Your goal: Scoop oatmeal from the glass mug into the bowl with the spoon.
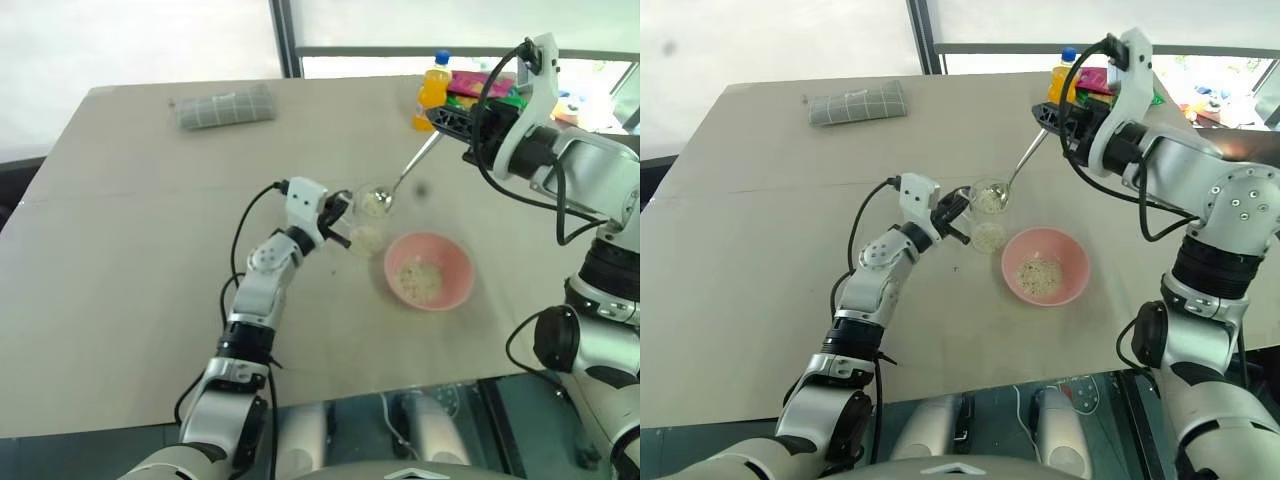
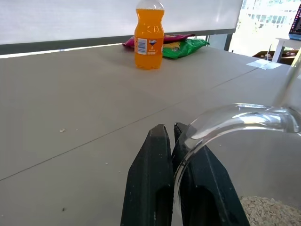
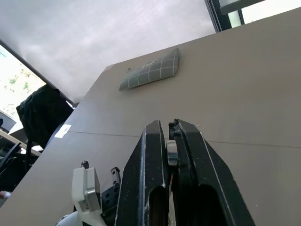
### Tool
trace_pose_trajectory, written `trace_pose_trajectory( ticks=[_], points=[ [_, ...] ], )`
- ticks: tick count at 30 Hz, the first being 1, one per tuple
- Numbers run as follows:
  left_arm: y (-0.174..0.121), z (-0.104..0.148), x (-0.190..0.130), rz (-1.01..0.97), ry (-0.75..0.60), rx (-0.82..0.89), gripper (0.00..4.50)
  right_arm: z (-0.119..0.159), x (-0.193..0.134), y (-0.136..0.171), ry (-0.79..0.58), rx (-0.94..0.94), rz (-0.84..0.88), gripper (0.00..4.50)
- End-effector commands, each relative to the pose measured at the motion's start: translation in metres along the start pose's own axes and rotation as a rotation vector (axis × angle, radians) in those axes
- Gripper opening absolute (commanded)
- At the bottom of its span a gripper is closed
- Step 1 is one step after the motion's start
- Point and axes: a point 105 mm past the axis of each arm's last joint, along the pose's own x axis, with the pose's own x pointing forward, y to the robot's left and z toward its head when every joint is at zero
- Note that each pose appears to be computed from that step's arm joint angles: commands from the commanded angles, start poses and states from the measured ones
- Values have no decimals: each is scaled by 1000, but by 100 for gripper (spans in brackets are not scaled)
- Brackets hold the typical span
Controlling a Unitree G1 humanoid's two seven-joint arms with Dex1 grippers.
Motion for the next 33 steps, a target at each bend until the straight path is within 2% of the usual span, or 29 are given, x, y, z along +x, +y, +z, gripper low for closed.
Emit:
trace_pose_trajectory(
  ticks=[1,10,21,33],
  points=[
    [-3,9,5,-10,-36,1,3,14,-9,3,-70,31,16,0],
    [-8,10,6,-12,-68,-92,3,5,-26,-28,-146,302,-45,0],
    [-8,8,8,-23,-57,-97,3,-13,-42,-52,-214,579,-130,0],
    [-14,10,12,-41,-65,-89,3,-27,-41,-48,-222,679,-129,0]
  ],
)
